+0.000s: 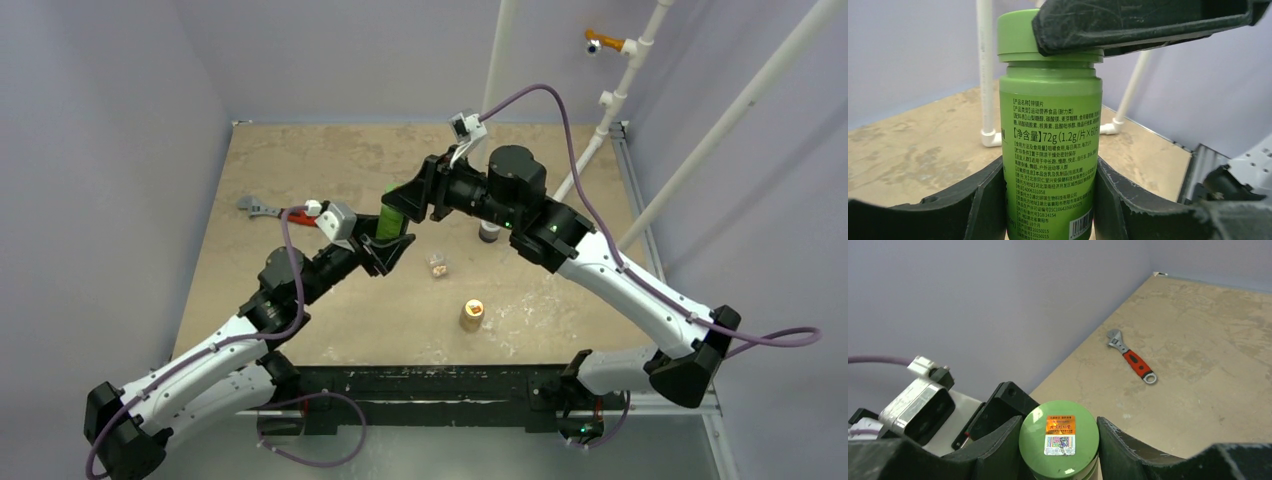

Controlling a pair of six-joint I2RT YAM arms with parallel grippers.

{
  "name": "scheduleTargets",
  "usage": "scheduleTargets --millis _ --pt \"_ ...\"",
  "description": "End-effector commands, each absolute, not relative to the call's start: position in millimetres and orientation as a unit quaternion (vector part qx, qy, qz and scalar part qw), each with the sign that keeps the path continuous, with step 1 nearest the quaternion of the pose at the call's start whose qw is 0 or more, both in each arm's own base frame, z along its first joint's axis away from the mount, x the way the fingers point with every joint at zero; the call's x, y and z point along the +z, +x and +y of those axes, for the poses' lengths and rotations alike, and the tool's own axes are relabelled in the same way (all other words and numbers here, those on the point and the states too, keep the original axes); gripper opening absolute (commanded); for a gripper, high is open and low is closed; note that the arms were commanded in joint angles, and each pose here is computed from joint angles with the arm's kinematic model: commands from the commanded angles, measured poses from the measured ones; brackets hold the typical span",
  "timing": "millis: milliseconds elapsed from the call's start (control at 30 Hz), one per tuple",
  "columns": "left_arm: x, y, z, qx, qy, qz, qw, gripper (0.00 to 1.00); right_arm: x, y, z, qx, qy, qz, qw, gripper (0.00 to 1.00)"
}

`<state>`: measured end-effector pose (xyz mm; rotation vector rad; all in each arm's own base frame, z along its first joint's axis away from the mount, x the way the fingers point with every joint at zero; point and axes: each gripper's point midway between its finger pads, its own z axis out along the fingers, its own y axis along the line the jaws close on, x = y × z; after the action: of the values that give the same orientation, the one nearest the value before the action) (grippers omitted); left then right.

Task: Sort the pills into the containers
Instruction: Screw the lid of the pill bottle onto the pill bottle.

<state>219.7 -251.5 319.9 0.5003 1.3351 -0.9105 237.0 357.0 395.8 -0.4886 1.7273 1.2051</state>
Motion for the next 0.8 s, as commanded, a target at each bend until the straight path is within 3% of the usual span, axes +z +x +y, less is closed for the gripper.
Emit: scheduleTargets --millis 0,367,767 --pt "381 237 -225 -0.330 0.161 0.536 0.760 0.00 384 244 359 0.456 -0.132 0.750 0.461 0.10" --pt "378 248 -221 -0.272 0.149 0.551 0.775 0.00 371 249 364 0.345 -0.108 0.792 0.491 0.04" --pt "388 250 -213 -0.250 0.134 0.530 0.799 0.00 362 243 375 0.307 -0.113 0.807 0.491 0.03"
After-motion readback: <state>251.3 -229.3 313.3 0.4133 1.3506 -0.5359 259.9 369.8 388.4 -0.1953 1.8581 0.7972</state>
